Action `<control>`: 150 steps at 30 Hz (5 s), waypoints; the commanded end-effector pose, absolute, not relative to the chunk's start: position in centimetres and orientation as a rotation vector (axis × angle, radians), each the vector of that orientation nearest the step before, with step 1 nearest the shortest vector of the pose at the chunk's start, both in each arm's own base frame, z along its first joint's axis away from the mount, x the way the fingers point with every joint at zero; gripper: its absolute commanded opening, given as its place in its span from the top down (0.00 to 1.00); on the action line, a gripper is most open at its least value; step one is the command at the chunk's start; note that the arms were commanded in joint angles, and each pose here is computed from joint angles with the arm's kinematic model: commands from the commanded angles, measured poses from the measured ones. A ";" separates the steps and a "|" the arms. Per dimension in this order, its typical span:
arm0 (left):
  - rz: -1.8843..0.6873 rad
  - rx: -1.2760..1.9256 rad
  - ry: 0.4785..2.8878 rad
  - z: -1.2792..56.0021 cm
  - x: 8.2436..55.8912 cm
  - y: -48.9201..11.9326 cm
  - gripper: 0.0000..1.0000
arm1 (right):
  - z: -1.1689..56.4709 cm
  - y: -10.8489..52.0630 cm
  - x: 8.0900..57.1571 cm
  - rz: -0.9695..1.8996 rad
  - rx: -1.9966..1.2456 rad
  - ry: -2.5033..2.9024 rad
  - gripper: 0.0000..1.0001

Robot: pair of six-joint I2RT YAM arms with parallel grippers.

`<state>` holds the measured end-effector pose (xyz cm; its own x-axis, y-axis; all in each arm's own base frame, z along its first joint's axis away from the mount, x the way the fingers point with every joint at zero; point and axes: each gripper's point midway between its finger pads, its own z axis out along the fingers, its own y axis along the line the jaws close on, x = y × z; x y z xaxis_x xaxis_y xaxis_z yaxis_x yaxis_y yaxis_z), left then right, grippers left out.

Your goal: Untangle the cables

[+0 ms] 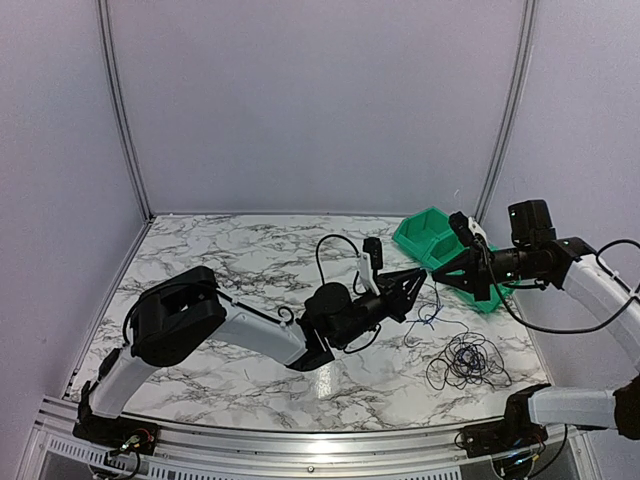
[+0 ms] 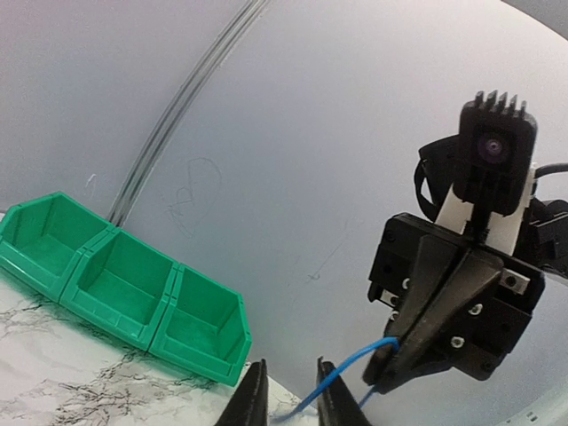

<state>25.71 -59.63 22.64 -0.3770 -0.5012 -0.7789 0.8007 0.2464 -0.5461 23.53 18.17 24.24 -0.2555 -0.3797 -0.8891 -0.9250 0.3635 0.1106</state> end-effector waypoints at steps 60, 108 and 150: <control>-1.230 0.013 1.868 5.6 31.7 -57.0 0.85 | 53.8 17.9 20.7 0.691 -1.172 1.197 1.00; -0.893 0.372 1.604 22.0 24.1 -44.8 0.56 | 27.6 31.5 27.9 0.919 -1.237 1.699 1.00; -0.626 0.122 1.875 12.6 29.5 -36.7 0.22 | 40.4 25.0 35.4 0.714 -1.014 1.533 1.00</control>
<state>31.28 -34.91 8.90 -0.4183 -0.2862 -0.8621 0.2211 0.8885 -0.4022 31.63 26.72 39.99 -0.0081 -0.2333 -0.9724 -0.9430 0.3253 -0.0702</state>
